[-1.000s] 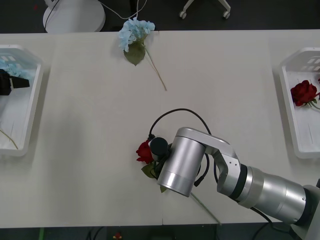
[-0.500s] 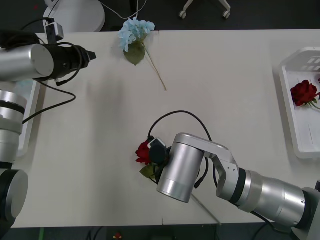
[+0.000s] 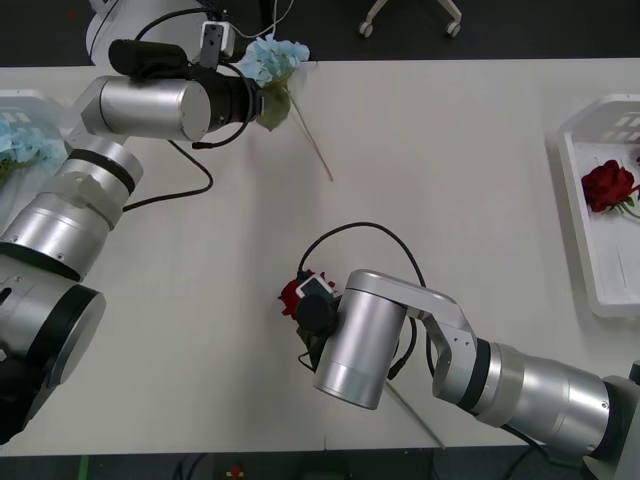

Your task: Put the red flowers into the right box and the blue flowers into the left box

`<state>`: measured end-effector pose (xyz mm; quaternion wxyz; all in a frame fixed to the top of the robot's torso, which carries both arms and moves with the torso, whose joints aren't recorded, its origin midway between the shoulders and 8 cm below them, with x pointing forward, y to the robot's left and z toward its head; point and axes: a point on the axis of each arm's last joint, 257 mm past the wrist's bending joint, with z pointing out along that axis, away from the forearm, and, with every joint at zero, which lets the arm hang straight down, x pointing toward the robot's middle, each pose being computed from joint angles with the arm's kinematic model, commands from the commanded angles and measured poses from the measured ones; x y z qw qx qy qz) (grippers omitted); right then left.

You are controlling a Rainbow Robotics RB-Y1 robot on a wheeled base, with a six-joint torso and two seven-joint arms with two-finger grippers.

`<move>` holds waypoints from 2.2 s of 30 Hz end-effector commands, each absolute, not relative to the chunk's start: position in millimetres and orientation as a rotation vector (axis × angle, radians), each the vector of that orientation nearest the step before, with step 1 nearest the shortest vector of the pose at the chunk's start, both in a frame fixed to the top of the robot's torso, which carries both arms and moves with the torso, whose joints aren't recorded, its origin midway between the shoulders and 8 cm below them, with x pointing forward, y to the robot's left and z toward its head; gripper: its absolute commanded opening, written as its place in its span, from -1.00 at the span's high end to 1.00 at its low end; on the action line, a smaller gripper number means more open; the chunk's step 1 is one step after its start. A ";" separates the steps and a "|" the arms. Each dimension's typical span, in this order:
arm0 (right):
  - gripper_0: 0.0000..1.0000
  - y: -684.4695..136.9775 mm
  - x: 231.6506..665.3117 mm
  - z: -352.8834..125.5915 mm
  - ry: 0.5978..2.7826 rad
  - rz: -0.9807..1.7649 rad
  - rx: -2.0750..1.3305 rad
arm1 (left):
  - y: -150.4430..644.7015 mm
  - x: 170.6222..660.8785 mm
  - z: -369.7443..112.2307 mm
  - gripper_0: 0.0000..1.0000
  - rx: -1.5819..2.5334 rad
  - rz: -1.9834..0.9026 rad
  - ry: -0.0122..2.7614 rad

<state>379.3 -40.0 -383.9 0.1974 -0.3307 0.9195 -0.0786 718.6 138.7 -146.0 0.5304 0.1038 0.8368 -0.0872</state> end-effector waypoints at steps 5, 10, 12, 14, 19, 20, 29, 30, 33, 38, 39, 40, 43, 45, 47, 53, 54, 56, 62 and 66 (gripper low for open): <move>0.70 -34.8 376.3 -384.5 2.566 -0.202 -0.891 | 83.4 734.3 -116.7 -1.00 0.324 -0.178 1.870; 1.00 -37.5 380.3 -384.0 2.551 -0.213 -0.887 | 80.9 735.5 -133.8 -1.00 0.352 -0.118 1.851; 1.00 -37.7 382.0 -383.3 2.545 -0.215 -0.882 | 83.1 736.0 -134.1 -1.00 0.358 -0.104 1.850; 1.00 -37.6 383.8 -382.5 2.537 -0.217 -0.883 | 86.1 737.0 -133.0 -1.00 0.353 -0.096 1.848; 1.00 -42.7 392.8 -379.6 2.524 -0.214 -0.857 | 99.9 739.7 -133.4 -1.00 0.318 -0.085 1.851; 1.00 -44.5 394.7 -378.8 2.525 -0.214 -0.848 | 101.7 739.1 -136.3 -1.00 0.314 -0.086 1.856; 1.00 -82.2 445.8 -340.6 2.567 -0.145 -0.571 | 78.1 722.4 -171.6 -1.00 0.342 -0.126 1.948; 1.00 -86.8 450.8 -336.9 2.567 -0.143 -0.551 | 77.2 720.9 -174.9 -1.00 0.343 -0.129 1.958; 1.00 -117.6 472.1 -320.3 2.571 -0.141 -0.446 | 55.1 712.3 -183.9 -1.00 0.346 -0.175 1.986; 1.00 -159.9 489.0 -318.2 2.590 -0.147 -0.335 | 45.2 708.4 -188.2 -1.00 0.264 -0.250 2.004; 1.00 -164.7 493.6 -316.2 2.581 -0.141 -0.321 | 47.4 709.8 -186.4 -1.00 0.237 -0.263 2.000; 1.00 -168.6 497.1 -314.7 2.572 -0.129 -0.306 | 53.2 711.6 -186.2 -1.00 0.210 -0.270 1.995; 1.00 -184.8 510.2 -301.1 2.554 -0.064 -0.216 | 62.4 715.6 -181.8 -1.00 0.182 -0.277 1.976; 1.00 -195.0 515.0 -293.6 2.556 -0.025 -0.147 | 56.3 712.1 -187.5 -1.00 0.214 -0.267 1.983; 1.00 -206.3 516.9 -292.2 2.555 -0.027 -0.106 | 47.2 706.6 -195.7 -1.00 0.252 -0.259 1.994; -0.25 -229.1 513.6 -314.1 2.576 -0.085 -0.090 | 20.3 688.6 -217.9 -1.00 0.291 -0.288 2.067; -0.41 -229.7 513.7 -316.6 2.577 -0.084 -0.094 | 13.1 685.4 -220.0 -1.00 0.294 -0.301 2.074; -0.63 -230.2 512.7 -320.3 2.577 -0.085 -0.102 | 3.4 681.4 -222.4 -1.00 0.301 -0.316 2.079; -0.93 -224.7 510.2 -324.0 2.579 -0.095 -0.143 | -16.0 667.7 -234.6 -1.00 0.346 -0.326 2.117; -0.93 -218.9 507.9 -327.8 2.582 -0.095 -0.154 | -25.6 658.8 -244.4 -1.00 0.393 -0.307 2.140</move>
